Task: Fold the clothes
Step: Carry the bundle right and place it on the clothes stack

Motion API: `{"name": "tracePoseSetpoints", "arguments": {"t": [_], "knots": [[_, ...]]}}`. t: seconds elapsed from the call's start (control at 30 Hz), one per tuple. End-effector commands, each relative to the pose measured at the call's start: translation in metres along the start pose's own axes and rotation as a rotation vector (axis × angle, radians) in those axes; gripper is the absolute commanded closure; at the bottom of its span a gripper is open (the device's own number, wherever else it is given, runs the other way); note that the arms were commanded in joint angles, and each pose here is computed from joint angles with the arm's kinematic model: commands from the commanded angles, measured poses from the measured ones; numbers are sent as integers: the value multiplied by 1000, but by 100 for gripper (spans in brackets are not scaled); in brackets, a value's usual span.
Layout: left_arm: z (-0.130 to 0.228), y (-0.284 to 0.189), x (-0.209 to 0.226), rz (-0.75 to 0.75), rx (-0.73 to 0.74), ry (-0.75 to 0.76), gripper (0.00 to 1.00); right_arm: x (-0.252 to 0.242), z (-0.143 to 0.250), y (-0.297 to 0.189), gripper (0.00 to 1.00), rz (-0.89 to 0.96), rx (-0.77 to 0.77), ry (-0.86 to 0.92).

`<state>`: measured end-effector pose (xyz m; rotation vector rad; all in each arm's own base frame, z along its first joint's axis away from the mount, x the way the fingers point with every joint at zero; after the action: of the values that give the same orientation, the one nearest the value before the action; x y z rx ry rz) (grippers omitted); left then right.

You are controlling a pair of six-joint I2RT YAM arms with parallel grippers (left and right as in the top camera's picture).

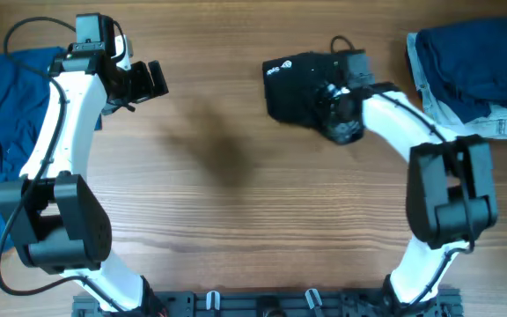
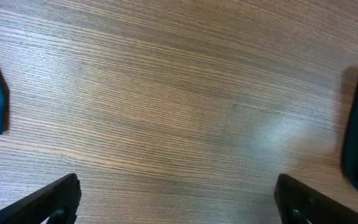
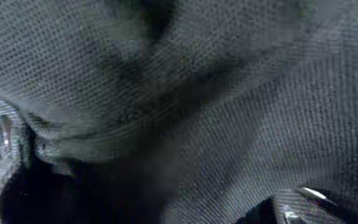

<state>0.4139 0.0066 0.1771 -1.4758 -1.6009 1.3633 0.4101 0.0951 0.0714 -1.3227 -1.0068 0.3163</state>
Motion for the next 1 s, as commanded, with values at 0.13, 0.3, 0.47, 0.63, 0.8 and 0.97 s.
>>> {"name": "tracePoseSetpoints", "arguments": {"t": [0.13, 0.3, 0.47, 0.63, 0.8, 0.97], "knots": [[2, 6, 6, -17, 16, 9, 0, -17, -43, -37, 0, 41, -121, -258], [2, 6, 6, -17, 16, 9, 0, 17, -23, -126, 0, -152, -118, -51], [2, 6, 6, -17, 16, 9, 0, -30, -13, -104, 0, 77, -128, 349], [2, 6, 6, -17, 17, 9, 0, -49, -12, -45, 4, 84, -93, 371], [2, 6, 6, -17, 17, 9, 0, -53, -20, -8, 7, 83, -93, 311], [2, 6, 6, -17, 16, 9, 0, -40, -25, 32, 11, 9, -123, 234]]}}
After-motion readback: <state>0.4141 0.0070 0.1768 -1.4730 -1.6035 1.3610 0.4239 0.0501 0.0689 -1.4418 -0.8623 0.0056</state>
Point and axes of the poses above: each gripper's point midway between its finger pads, its own y axis out along the fingers, its own x axis along the line the jaws close on, z = x × y, the point moved 6 cm from there along -y, back along the fingers
